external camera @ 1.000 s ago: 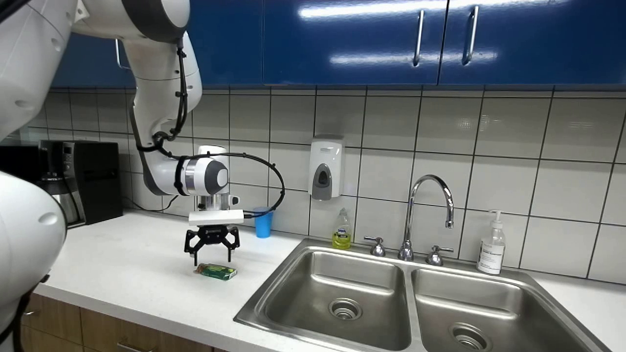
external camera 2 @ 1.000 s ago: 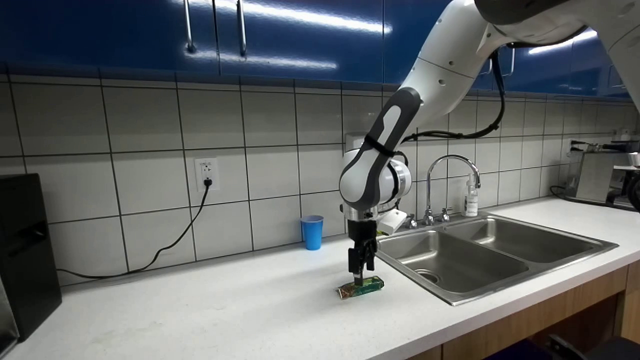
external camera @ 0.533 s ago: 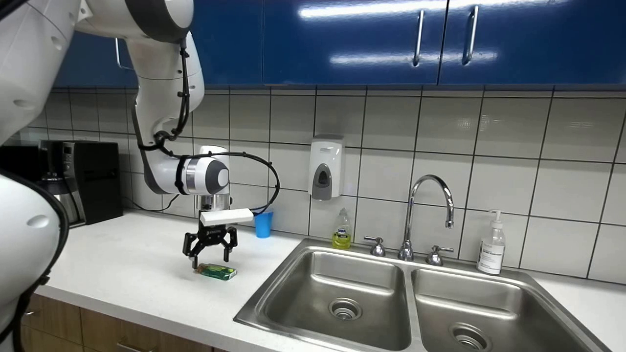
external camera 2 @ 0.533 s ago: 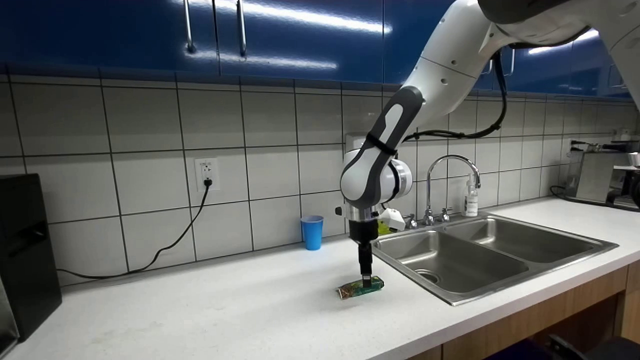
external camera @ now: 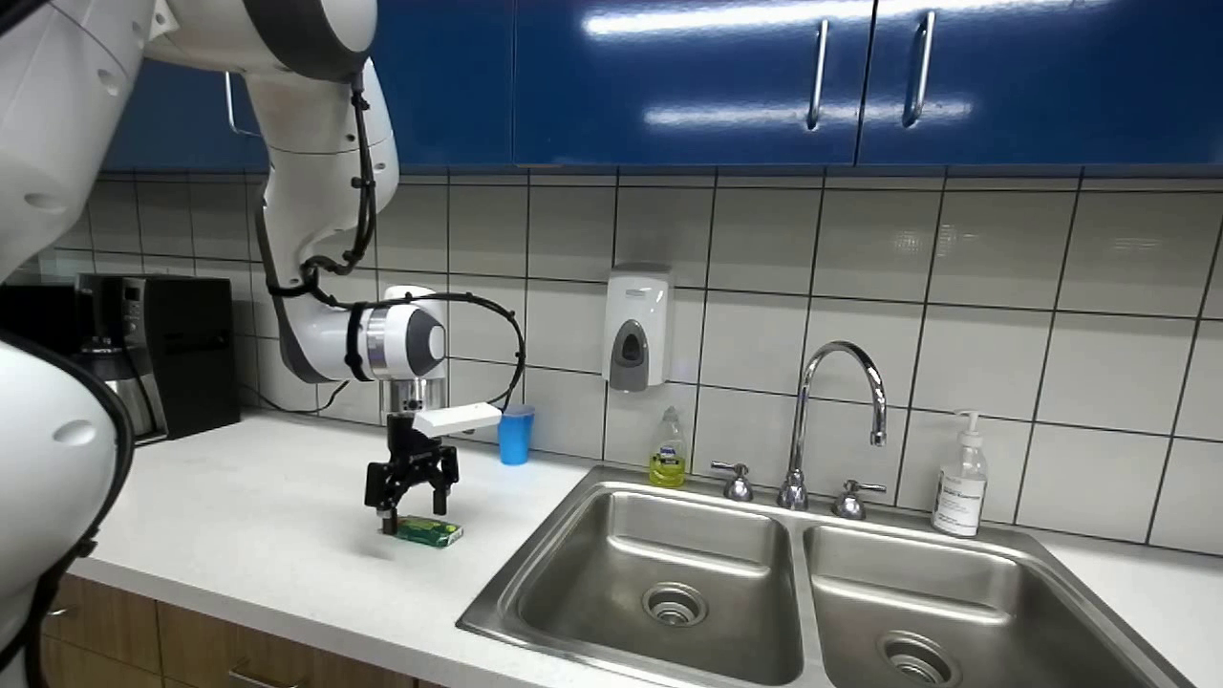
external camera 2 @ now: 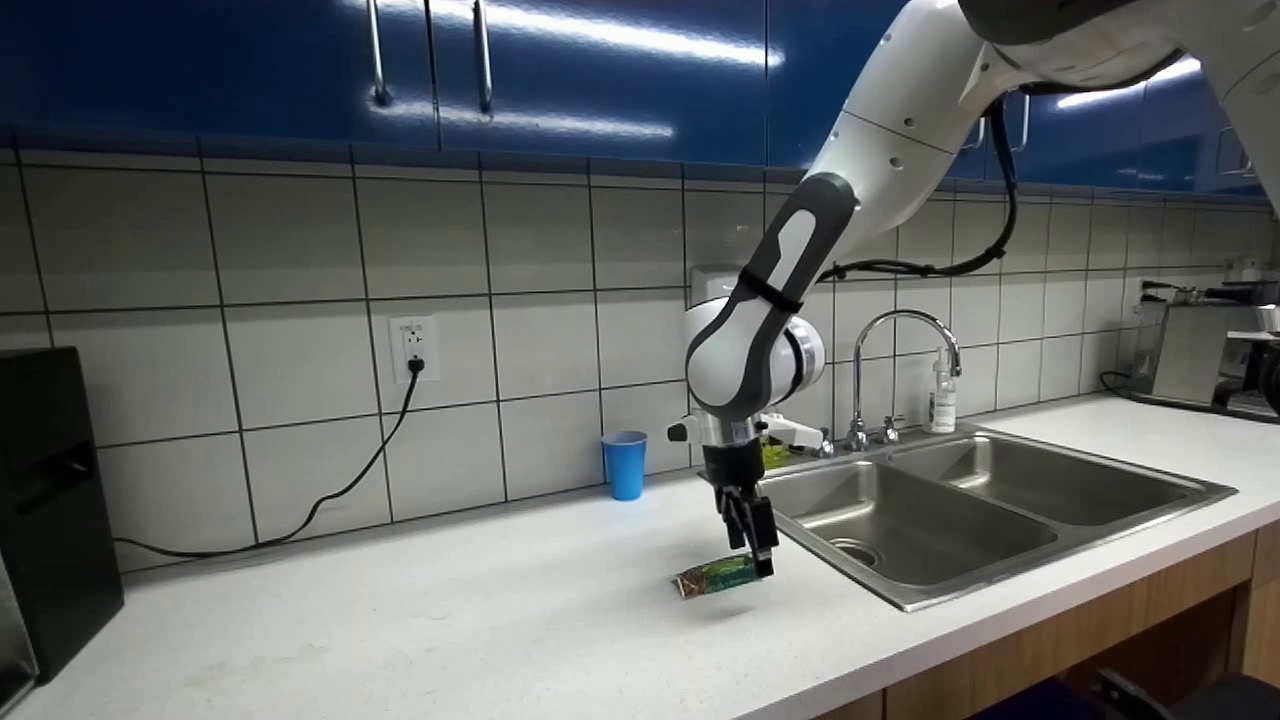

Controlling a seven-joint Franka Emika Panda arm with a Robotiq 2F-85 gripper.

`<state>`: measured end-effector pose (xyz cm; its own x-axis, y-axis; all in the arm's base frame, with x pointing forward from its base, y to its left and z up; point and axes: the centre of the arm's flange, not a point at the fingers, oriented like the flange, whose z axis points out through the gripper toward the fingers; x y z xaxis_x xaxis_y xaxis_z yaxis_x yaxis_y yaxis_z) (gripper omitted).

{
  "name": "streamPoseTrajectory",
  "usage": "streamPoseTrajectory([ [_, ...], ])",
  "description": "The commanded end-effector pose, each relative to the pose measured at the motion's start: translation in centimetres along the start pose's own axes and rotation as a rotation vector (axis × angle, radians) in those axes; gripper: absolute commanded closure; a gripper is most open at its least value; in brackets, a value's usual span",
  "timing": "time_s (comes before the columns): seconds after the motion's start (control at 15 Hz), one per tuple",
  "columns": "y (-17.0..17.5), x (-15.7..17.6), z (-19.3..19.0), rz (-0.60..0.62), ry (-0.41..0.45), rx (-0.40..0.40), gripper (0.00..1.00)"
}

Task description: Put the candy bar into the sink

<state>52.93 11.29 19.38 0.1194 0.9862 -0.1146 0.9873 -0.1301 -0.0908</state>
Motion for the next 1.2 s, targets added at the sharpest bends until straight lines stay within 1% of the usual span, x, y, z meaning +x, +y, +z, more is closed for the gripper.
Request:
streamPoseTrajectory([
  [0.0,0.1,-0.5,-1.2,-0.105,-0.039,-0.027,0.00],
  [0.2,0.4,-0.2,-1.2,-0.126,-0.041,-0.042,0.00],
  [0.4,0.7,0.0,-1.2,-0.126,-0.025,-0.049,0.00],
  [1.13,1.0,0.7,-0.6,-0.109,0.058,-0.041,0.00],
])
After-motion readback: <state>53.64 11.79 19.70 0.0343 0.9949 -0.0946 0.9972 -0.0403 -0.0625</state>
